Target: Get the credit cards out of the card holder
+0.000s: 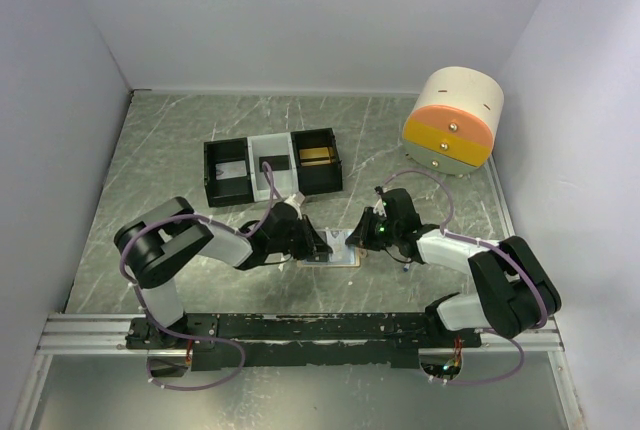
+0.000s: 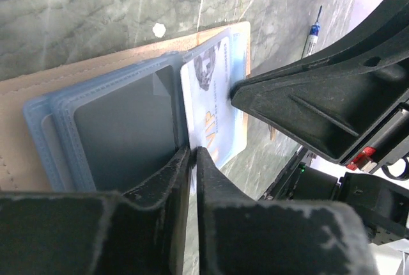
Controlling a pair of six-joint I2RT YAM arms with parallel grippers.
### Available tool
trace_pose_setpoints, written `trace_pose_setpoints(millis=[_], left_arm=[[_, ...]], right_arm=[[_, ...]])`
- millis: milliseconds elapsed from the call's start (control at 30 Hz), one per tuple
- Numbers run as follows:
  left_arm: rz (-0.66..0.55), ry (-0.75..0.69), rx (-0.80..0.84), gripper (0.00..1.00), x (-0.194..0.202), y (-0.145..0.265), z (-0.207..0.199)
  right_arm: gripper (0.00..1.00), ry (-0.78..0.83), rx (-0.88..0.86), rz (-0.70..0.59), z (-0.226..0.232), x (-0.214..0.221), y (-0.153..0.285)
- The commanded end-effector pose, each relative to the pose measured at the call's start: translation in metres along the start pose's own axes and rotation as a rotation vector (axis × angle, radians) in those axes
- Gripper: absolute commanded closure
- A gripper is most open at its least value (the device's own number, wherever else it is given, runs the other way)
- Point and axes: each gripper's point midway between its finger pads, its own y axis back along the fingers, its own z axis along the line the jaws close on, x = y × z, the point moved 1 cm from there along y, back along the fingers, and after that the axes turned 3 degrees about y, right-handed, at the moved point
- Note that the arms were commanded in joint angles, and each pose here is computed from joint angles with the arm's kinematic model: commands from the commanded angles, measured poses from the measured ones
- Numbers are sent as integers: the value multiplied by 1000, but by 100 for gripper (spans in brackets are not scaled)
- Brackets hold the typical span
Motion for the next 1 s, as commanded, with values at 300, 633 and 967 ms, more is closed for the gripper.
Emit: trace_pose_setpoints(millis=[300,633,967], left_arm=[[-46,-25,-34,93,-1,12,9],[-21,-54,-4,83,5,15,7],[-7,-63,92,78,7,12,-8]], right_arm=[[88,-34,209,142,-50,48,4],[90,-33,203,143,-49,47,3],[90,-24,197,147,-49,47,3]])
